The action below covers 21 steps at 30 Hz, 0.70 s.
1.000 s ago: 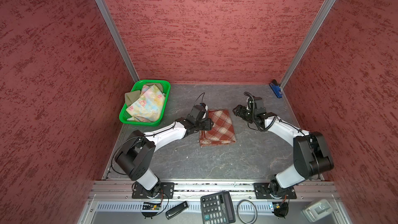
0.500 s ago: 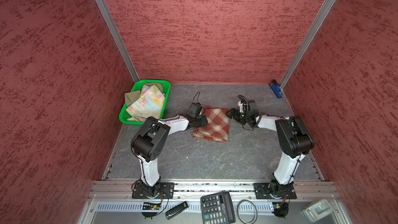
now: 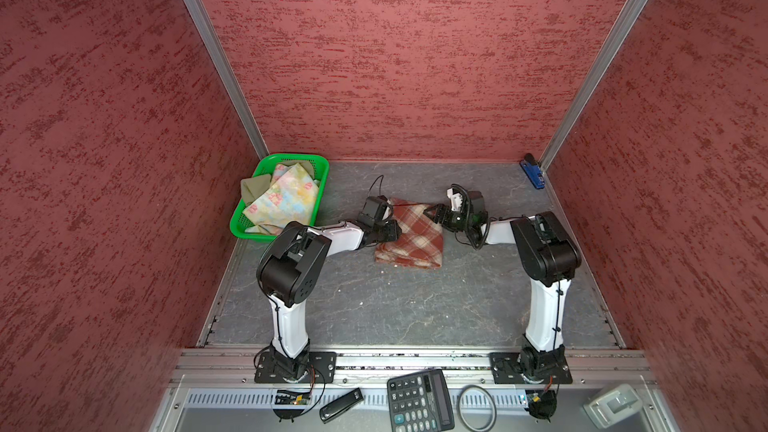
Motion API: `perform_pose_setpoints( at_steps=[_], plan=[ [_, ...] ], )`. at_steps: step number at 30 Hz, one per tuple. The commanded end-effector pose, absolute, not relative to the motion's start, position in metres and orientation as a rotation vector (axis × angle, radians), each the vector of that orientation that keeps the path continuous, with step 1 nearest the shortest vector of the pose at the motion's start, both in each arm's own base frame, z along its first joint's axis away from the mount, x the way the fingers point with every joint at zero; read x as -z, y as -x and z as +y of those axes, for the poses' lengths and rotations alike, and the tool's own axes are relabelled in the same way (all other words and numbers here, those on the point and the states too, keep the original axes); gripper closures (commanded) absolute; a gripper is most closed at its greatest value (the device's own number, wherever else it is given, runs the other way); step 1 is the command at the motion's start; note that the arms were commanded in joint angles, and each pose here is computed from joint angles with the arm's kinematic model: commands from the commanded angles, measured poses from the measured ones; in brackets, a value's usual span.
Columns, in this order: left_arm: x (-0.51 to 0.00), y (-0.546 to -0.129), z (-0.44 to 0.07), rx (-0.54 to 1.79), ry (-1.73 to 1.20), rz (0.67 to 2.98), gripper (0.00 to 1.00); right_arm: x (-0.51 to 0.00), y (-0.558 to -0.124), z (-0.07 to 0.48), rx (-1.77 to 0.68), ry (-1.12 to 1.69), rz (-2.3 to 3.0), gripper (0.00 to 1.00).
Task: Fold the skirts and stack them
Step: 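Grasp the folded skirt's edge with the right gripper beside the left gripper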
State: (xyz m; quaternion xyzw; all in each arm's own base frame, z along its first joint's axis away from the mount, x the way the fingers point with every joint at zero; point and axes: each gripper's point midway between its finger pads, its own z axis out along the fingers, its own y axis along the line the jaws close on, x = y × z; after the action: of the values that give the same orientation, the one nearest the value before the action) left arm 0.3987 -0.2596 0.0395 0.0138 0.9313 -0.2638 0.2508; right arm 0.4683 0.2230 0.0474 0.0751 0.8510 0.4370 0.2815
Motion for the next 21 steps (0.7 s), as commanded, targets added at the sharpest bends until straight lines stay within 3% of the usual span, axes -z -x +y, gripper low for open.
perform_pose_setpoints(
  at_steps=[1, 5, 7, 11, 18, 21],
  plan=[
    [0.009, -0.374, -0.241, 0.646, 0.01, 2.707, 0.63, -0.032, -0.459, 0.232, -1.235, -0.238, 2.293, 0.48],
    [0.011, -0.373, -0.239, 0.666, 0.034, 2.705, 0.63, -0.058, -0.468, 0.232, -1.25, -0.209, 2.171, 0.87],
    [0.01, -0.373, -0.239, 0.68, 0.042, 2.701, 0.63, -0.074, -0.472, 0.231, -1.251, -0.21, 2.111, 1.0],
    [-0.008, -0.379, -0.245, 0.737, 0.032, 2.653, 0.62, -0.09, -0.484, 0.223, -1.189, -0.246, 2.07, 1.0],
    [-0.079, -0.39, -0.249, 0.832, 0.014, 2.493, 0.2, -0.094, -0.508, 0.184, -1.018, -0.417, 2.094, 1.0],
    [-0.104, -0.389, -0.243, 0.878, 0.026, 2.42, 0.11, -0.097, -0.521, 0.153, -0.962, -0.52, 2.067, 1.0]
  ],
)
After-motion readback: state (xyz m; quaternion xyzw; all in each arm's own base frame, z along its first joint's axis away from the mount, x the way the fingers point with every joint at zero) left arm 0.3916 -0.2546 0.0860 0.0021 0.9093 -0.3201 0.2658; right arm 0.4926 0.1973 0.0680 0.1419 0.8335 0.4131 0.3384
